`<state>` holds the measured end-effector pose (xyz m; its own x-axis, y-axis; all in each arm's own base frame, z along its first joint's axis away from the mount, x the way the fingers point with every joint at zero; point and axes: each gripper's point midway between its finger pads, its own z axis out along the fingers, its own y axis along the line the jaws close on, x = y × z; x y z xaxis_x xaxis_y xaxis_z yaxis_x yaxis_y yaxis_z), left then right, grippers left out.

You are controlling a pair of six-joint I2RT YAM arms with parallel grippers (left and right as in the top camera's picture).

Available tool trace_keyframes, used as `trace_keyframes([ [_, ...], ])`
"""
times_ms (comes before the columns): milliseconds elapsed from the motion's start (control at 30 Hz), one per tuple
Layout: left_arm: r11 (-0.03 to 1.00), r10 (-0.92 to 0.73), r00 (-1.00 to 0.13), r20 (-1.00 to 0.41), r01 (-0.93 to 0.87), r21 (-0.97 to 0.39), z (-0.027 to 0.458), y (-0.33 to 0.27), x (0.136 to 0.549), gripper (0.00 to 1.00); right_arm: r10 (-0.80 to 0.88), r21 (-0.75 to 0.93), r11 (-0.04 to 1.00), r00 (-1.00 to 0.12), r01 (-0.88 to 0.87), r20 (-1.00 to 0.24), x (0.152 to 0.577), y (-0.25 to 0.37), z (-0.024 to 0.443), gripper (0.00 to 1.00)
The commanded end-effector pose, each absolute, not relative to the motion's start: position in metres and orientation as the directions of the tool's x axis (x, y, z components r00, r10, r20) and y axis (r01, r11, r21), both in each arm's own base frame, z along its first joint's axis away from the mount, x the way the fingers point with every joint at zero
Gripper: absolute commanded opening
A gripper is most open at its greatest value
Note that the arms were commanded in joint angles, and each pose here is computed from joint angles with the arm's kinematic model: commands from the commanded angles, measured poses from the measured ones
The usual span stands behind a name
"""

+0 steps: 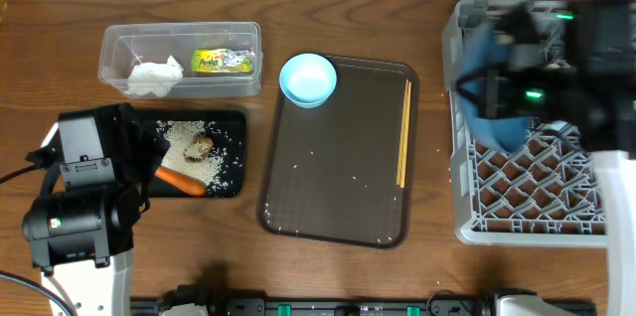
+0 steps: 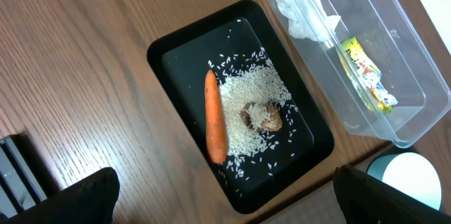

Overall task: Sort waste into correct bins and load items into the dishwasher rack
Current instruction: 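Lift the blue plate and carry it right into the dish rack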

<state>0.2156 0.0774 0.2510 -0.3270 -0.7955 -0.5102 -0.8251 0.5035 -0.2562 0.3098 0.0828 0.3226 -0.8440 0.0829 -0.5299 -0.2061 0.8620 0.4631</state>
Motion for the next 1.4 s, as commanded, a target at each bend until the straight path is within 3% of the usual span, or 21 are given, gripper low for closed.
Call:
trace_keyframes([
  [0, 0.494, -0.793, -0.315, -0.522, -0.833, -0.248, 0.253, 0.081, 0.214, 0.98, 0.113, 0.540, 0.799, -0.816, -0.264, -0.567, 0.298, 0.069, 0.339, 0.01],
  [467, 0.494, -0.793, -0.315, -0.522, -0.833, -0.248, 0.253, 0.081, 0.214, 0.98, 0.362, 0.792, 0.539, -0.770, -0.287, -0.525, 0.287, 0.017, 0.319, 0.01],
  [867, 0.494, -0.793, -0.315, -0.522, -0.833, -0.248, 0.253, 0.081, 0.214, 0.98, 0.485, 0.833, 0.538, -0.762, -0.126, -0.429, 0.275, -0.018, 0.292, 0.01],
  [1233, 0.494, -0.793, -0.315, -0.522, -0.833, -0.248, 0.253, 0.081, 0.214, 0.98, 0.483, 0.844, 0.521, -0.769, -0.131, -0.417, 0.266, -0.017, 0.275, 0.01],
  [1367, 0.494, -0.793, -0.315, -0.522, -0.833, -0.248, 0.253, 0.081, 0.214, 0.98, 0.487, 0.840, 0.506, -0.739, -0.197, -0.466, 0.272, -0.018, 0.271, 0.01],
])
